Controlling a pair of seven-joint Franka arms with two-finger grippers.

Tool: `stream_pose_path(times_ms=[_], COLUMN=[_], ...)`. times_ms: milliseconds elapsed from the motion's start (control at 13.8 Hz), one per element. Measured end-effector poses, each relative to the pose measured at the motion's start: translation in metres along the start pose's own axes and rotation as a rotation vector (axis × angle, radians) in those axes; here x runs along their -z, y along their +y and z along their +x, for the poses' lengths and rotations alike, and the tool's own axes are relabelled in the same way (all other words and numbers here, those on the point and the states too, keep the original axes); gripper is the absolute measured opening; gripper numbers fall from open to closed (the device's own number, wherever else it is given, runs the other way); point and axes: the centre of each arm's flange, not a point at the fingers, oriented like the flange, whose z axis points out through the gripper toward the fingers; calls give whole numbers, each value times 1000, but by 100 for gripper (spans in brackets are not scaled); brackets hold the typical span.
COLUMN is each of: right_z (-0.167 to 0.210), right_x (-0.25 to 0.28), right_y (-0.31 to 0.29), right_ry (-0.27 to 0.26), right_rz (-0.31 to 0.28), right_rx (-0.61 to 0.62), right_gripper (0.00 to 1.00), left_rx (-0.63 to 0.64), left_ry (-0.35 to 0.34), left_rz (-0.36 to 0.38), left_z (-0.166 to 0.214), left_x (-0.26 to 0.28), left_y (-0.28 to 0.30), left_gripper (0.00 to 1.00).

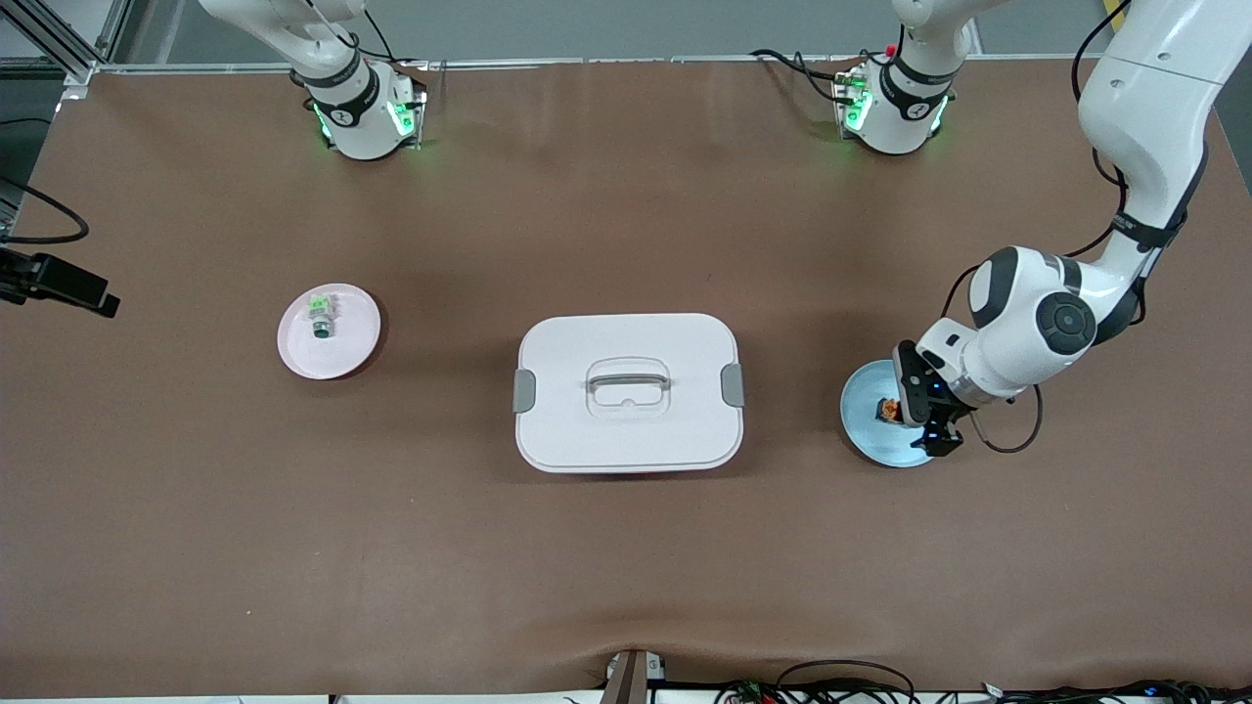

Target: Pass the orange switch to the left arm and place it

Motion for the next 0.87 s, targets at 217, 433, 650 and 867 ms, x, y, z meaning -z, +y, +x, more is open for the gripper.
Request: stream_pose_path(times_ms=[217, 433, 650, 867], right_z=[-8, -20, -32, -42], right_x=[0, -4, -7, -13], right_y=[0, 2, 3, 4], right_ry=[-14, -25, -26, -13], right_rz=[1, 3, 6, 11], right_rx=[3, 4, 7, 59], right_gripper=[100, 100, 100, 100], left_rx=[196, 487, 718, 912], left_ry=[-19, -47, -86, -136], left_rz=[0, -19, -10, -20], left_z=[6, 51, 93, 86], left_x=[28, 76, 123, 165], left_y=[-16, -21, -13, -26], left_gripper=[100, 100, 100, 100])
